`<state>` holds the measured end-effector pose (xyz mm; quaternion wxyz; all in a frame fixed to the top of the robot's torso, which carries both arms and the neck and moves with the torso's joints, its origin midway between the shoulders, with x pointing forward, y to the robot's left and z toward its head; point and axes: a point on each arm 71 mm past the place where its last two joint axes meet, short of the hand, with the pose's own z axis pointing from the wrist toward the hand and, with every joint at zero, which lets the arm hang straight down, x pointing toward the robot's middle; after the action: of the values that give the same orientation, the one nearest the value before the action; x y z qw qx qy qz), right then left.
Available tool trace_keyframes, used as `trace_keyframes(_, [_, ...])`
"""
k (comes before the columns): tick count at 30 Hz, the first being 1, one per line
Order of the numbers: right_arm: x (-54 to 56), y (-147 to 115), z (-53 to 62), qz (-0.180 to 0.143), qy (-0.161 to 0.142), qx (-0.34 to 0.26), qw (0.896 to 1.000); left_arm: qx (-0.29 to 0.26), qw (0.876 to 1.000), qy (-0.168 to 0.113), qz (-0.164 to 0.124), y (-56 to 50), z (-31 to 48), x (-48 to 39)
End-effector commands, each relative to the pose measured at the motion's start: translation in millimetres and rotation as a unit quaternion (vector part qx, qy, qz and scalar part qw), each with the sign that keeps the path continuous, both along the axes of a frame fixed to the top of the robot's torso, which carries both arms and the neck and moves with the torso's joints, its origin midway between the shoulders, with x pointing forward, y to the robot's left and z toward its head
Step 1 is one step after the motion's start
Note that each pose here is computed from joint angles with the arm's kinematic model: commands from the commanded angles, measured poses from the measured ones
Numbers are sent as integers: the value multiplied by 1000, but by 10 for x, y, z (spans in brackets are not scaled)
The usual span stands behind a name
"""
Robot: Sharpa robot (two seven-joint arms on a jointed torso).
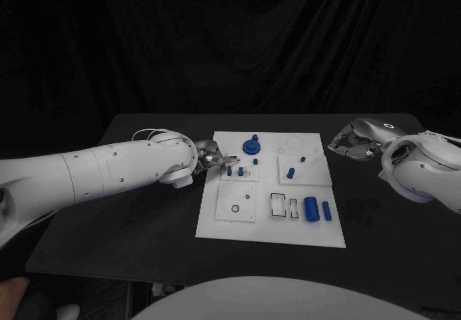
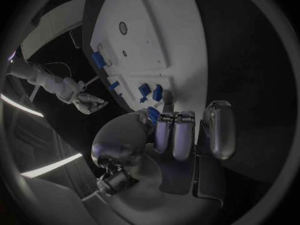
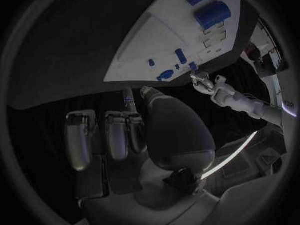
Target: Assemble the parts on the task board
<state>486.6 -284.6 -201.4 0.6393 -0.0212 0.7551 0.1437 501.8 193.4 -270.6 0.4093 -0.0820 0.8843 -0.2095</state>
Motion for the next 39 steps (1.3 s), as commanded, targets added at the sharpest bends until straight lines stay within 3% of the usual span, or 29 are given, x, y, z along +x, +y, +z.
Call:
trace_keyframes(1, [-2, -21, -5, -9, 3, -4, 1000, -24, 998, -57, -9, -24, 80, 27])
trace_keyframes(8, [0, -25, -4, -10, 2, -4, 1000, -13, 997, -73, -10, 41, 171, 66])
trace_keyframes(13, [5, -24, -4, -11, 2, -4, 1000, 4, 998, -61, -29, 34, 309, 173])
trace_keyframes(18, [12, -4, -3, -10, 1, -3, 1000, 26, 999, 0, -47, -1, 422, 299])
trace_keyframes(23, [17, 4, -2, -10, 0, -3, 1000, 36, 993, 107, -29, -6, 436, 381])
trace_keyframes(26, [19, 7, -2, -10, 0, -3, 1000, 48, 988, 148, -21, -15, 432, 423])
trace_keyframes(29, [20, 10, -2, -10, 0, -3, 1000, 57, 984, 168, -16, -31, 432, 457])
trace_keyframes(39, [15, -4, -3, -12, 2, -4, 1000, 70, 980, 184, -10, -113, 434, 502])
